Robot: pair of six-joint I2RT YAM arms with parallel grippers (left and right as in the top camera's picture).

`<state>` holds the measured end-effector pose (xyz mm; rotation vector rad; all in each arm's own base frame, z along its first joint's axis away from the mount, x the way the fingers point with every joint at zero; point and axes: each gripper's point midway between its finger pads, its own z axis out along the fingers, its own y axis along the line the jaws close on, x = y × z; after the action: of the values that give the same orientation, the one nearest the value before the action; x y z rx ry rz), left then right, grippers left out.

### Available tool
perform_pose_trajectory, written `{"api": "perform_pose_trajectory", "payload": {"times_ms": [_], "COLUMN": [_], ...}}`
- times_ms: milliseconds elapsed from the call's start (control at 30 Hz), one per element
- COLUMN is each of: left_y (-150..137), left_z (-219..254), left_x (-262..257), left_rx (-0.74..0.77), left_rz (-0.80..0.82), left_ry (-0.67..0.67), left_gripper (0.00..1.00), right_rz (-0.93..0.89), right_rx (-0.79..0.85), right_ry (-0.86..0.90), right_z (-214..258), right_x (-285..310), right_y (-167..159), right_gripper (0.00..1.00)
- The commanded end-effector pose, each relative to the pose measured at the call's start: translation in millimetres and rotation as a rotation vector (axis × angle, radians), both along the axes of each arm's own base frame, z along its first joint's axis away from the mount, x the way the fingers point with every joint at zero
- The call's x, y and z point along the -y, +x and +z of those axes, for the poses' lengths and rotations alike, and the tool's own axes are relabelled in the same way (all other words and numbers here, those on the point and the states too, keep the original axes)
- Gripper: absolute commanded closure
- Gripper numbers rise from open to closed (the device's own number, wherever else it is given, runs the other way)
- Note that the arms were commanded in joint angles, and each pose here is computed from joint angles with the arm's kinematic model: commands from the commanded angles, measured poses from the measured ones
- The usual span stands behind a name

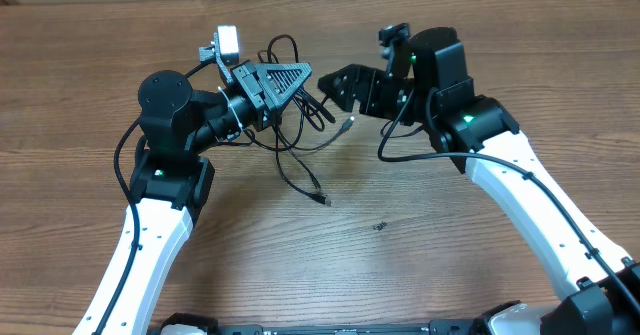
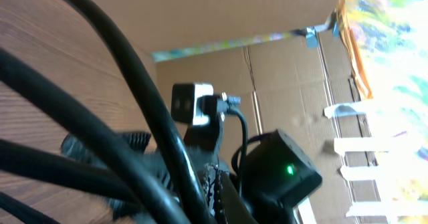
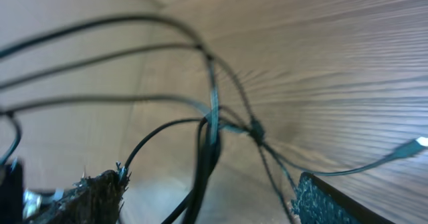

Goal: Untangle cables

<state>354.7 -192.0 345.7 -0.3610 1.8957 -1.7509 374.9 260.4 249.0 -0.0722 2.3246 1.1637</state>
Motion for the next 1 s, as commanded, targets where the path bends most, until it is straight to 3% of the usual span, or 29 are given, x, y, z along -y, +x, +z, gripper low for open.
{"api": "perform_pose_trajectory", "payload": {"times_ms": [0, 233, 500, 967], "left_y": [5, 5, -2, -2], "left_z": [8, 14, 28, 27], "left_x": [-5, -5, -1, -1], "left_rx": [0.023, -0.026, 0.016, 0.012], "left_rz": [0.043, 0.042, -0.002, -0.008], "left_ry": [-0.004, -0.063, -0.095, -0.094], "left_gripper": [0.96, 0.96, 0.96, 0.96], "right_rz": [0.151, 0.144, -0.044, -0.134], "right_rx": [0.044, 0.049, -0.003, -0.062], "right_ry": [0.007, -0.06, -0.138, -0.177], "right_z": [8, -2, -17, -29], "right_x": [-28, -40, -9, 30], "right_y": [-25, -34, -11, 3], "right_gripper": [0.18, 0.18, 0.18, 0.14]}}
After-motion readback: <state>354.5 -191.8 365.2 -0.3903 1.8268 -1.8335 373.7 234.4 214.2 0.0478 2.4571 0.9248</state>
